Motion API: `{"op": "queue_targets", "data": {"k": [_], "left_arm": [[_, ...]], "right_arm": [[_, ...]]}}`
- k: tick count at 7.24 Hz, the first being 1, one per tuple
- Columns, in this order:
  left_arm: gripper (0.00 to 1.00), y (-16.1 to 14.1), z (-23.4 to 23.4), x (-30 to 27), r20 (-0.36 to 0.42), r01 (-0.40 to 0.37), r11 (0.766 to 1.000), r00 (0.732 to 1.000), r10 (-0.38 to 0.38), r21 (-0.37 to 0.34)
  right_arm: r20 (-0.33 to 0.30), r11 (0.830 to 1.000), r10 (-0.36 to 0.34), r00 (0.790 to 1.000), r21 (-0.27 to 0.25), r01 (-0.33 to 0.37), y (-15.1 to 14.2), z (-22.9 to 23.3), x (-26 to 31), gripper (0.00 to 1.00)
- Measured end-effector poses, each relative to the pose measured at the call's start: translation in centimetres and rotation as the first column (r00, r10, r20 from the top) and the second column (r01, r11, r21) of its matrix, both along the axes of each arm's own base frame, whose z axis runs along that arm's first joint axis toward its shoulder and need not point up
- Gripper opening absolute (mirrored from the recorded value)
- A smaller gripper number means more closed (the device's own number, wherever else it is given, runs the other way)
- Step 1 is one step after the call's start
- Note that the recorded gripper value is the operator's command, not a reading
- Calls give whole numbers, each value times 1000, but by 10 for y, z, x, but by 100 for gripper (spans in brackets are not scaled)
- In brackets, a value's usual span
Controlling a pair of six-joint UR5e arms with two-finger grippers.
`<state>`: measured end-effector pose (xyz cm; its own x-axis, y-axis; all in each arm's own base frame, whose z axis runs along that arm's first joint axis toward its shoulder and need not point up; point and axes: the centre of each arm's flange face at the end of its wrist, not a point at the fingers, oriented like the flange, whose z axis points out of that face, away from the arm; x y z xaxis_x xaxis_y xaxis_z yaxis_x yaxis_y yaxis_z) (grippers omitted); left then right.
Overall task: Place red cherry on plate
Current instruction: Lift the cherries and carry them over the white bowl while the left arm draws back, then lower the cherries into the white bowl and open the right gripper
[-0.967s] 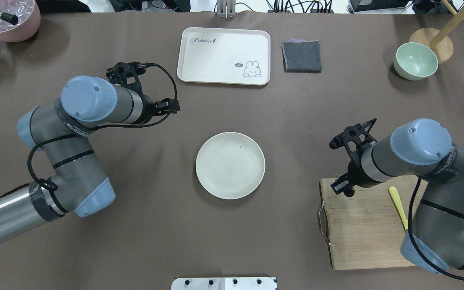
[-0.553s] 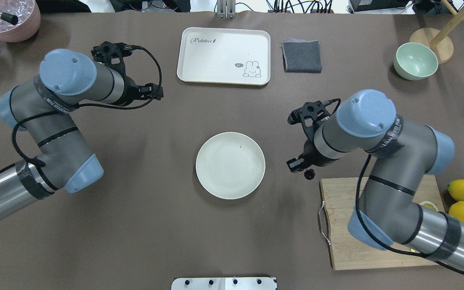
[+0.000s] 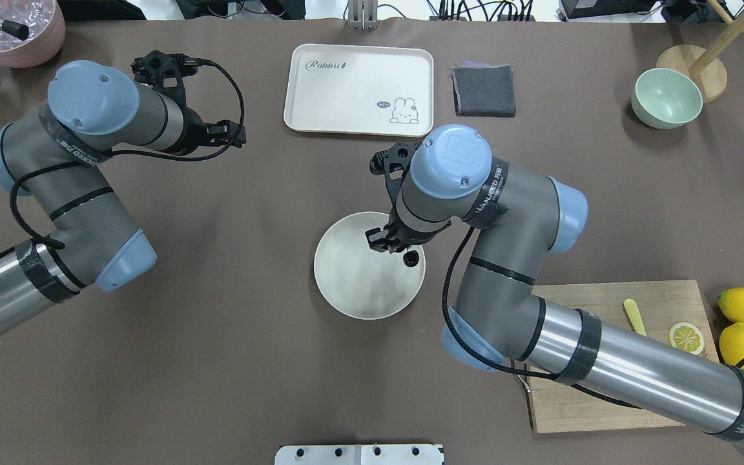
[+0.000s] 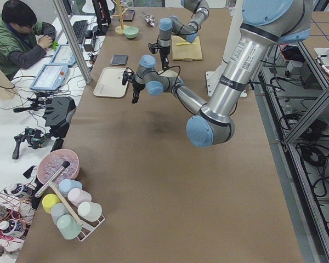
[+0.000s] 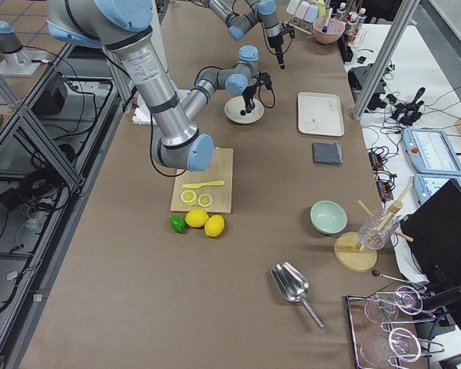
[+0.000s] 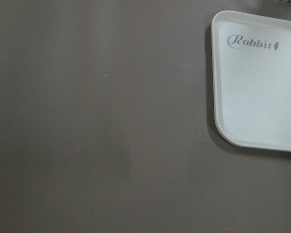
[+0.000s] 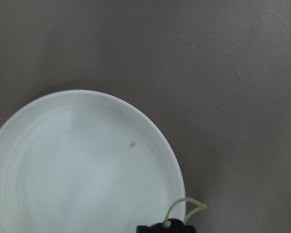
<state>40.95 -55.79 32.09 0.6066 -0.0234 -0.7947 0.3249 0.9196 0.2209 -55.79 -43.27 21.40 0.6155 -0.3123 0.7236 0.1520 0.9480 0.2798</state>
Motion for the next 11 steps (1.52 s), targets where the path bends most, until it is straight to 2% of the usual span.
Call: {"op": "queue_targets", "data": {"k": [2,3,4,6,8,10,11], "left_arm": [[98,-3,5,0,6,3,1000,1000,-2,-4],[98,-5,7,-1,9,5,1000,1000,-5,-7],[98,-6,8,-1,11,6,1000,1000,-6,-8],[98,-7,8,-1,11,7,1000,1000,-7,-9],[98,-5,6,-1,1,-16,1000,1000,16,11],[98,-10,9,-14,5,-41,998,999,41,51],[98,-16,20,-29,9,-35,998,999,35,44]], "right_arm": [[-7,1000,10,1000,28,-10,16,-1,-32,0],[-4,999,14,1000,35,-13,20,2,-42,11],[1,999,15,1000,37,-15,22,2,-47,97],[12,999,21,1000,31,-21,25,-4,-51,100],[36,999,51,998,2,-51,25,-20,-50,100],[46,996,80,996,-29,-79,8,-38,-24,100],[40,995,87,995,-62,-84,-7,-46,9,100]]}}
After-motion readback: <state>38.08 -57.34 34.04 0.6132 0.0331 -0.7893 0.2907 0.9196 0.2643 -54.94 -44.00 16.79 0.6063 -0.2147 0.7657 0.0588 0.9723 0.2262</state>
